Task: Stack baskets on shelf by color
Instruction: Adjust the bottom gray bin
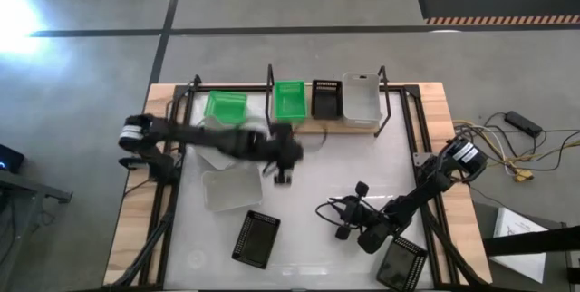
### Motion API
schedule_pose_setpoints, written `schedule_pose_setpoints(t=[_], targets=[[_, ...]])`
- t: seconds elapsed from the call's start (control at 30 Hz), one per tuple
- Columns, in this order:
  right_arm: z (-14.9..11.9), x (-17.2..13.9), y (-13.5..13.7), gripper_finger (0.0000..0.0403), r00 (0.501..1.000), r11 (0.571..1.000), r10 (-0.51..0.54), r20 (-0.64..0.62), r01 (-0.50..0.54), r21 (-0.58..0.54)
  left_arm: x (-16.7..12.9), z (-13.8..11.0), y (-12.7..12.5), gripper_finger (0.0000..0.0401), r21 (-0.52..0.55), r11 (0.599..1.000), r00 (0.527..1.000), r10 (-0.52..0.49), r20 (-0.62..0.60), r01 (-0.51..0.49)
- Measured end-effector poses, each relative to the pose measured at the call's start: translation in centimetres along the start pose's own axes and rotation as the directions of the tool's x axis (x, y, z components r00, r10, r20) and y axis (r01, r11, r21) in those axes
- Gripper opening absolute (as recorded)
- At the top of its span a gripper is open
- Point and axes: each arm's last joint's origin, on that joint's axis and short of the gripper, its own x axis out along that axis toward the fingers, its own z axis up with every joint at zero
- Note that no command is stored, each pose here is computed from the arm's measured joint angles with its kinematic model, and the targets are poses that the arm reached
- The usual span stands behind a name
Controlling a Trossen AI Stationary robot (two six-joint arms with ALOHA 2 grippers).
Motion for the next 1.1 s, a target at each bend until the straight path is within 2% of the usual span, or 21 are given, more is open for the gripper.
schedule_pose_setpoints(t=[0.1,0.17,0.27,0.43,0.53,0.63,0.7,0.8,0.9,1.0,1.1], targets=[[1.2,0.0,1.0,0.0043,0.999,0.998,0.054,-0.004,-0.054,0.023,-1.3,-1.0,-5.1,0.0127,0.081,0.993,0.995,-0.085,0.058,0.080],[2.2,-0.1,1.8,0.0043,0.994,0.994,0.110,-0.010,-0.109,0.017,-2.8,-2.0,-8.2,0.0127,0.131,0.985,0.991,-0.121,0.052,0.113],[3.8,-0.4,3.2,0.0043,0.980,0.981,0.196,-0.009,-0.196,-0.004,-5.9,-2.7,-12.2,0.0127,0.130,0.979,0.984,-0.165,0.069,0.155],[6.4,-2.4,5.7,0.0043,0.951,0.950,0.309,0.026,-0.307,-0.059,-10.6,-4.8,-17.6,0.0127,0.024,0.956,0.953,-0.295,0.068,0.294],[7.6,-4.5,7.2,0.0043,0.938,0.936,0.345,0.043,-0.340,-0.097,-12.8,-6.9,-20.1,0.0127,-0.144,0.932,0.941,-0.337,-0.002,0.334],[8.5,-7.0,8.5,0.0043,0.923,0.916,0.382,0.036,-0.374,-0.144,-14.4,-9.7,-21.5,0.0127,-0.368,0.895,0.941,-0.314,-0.124,0.250],[9.1,-8.7,9.2,0.0043,0.917,0.907,0.397,0.036,-0.386,-0.169,-15.2,-11.5,-22.2,0.0127,-0.456,0.876,0.943,-0.270,-0.195,0.156],[9.6,-11.1,9.9,0.0043,0.908,0.901,0.414,0.064,-0.399,-0.169,-15.0,-14.1,-22.9,0.0127,-0.513,0.857,0.949,-0.193,-0.249,0.040],[9.5,-12.6,10.1,0.0043,0.908,0.907,0.406,0.100,-0.387,-0.167,-13.4,-16.0,-23.1,0.0127,-0.565,0.824,0.962,-0.118,-0.247,-0.044],[8.9,-13.3,10.1,0.0043,0.915,0.919,0.386,0.121,-0.370,-0.137,-11.0,-17.1,-23.0,0.0127,-0.594,0.800,0.973,-0.062,-0.222,-0.085],[8.4,-13.3,9.9,0.0043,0.919,0.926,0.376,0.121,-0.368,-0.085,-8.4,-17.1,-22.9,0.0127,-0.620,0.780,0.987,-0.021,-0.159,-0.083]])
